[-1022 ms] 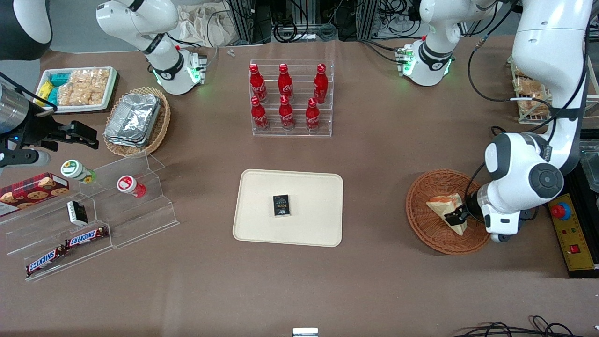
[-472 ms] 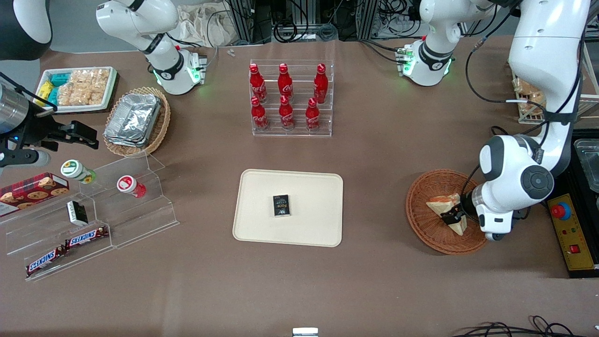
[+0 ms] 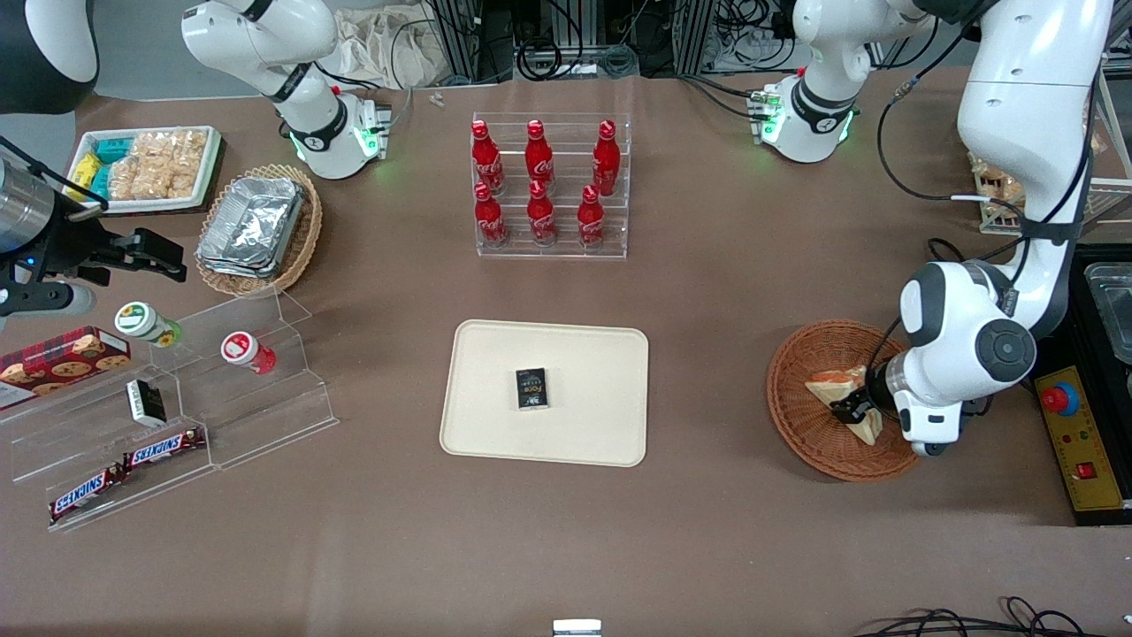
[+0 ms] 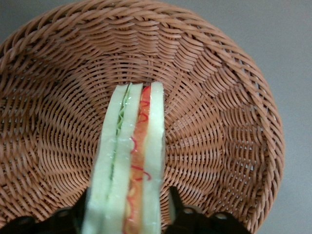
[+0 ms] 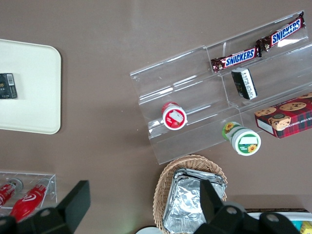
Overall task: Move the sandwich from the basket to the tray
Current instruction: 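Lower the left gripper and close it on the sandwich wedge, then lift the sandwich out of the basket and carry it toward the cream tray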
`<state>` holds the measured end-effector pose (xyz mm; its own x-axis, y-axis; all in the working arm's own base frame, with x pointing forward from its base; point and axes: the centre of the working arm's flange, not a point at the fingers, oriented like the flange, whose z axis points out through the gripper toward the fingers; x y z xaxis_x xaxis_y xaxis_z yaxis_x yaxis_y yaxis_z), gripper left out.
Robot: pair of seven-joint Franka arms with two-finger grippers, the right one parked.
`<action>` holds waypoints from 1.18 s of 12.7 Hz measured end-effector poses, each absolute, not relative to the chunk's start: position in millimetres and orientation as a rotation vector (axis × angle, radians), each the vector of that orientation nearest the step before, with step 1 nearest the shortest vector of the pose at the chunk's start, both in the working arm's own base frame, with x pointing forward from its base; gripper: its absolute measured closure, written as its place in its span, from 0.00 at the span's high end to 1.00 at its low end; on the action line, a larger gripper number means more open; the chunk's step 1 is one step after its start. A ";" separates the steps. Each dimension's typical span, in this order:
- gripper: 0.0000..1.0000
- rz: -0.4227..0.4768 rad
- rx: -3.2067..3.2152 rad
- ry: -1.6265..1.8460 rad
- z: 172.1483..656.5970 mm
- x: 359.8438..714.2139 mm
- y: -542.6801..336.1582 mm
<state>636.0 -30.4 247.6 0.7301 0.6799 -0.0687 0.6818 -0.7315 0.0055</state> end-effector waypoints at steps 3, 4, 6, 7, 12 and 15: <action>0.37 -0.084 2.878 1.166 250.8 638.1 -33.1; 0.33 -0.071 2.875 1.163 255.2 640.7 -34.7; 0.31 -0.055 2.874 1.156 271.9 648.4 -35.4; 0.31 -0.059 2.884 1.141 283.6 653.1 -34.5; 0.19 -0.209 2.989 0.955 386.0 674.3 -31.8; 0.19 -0.250 3.022 0.805 478.5 669.7 -58.6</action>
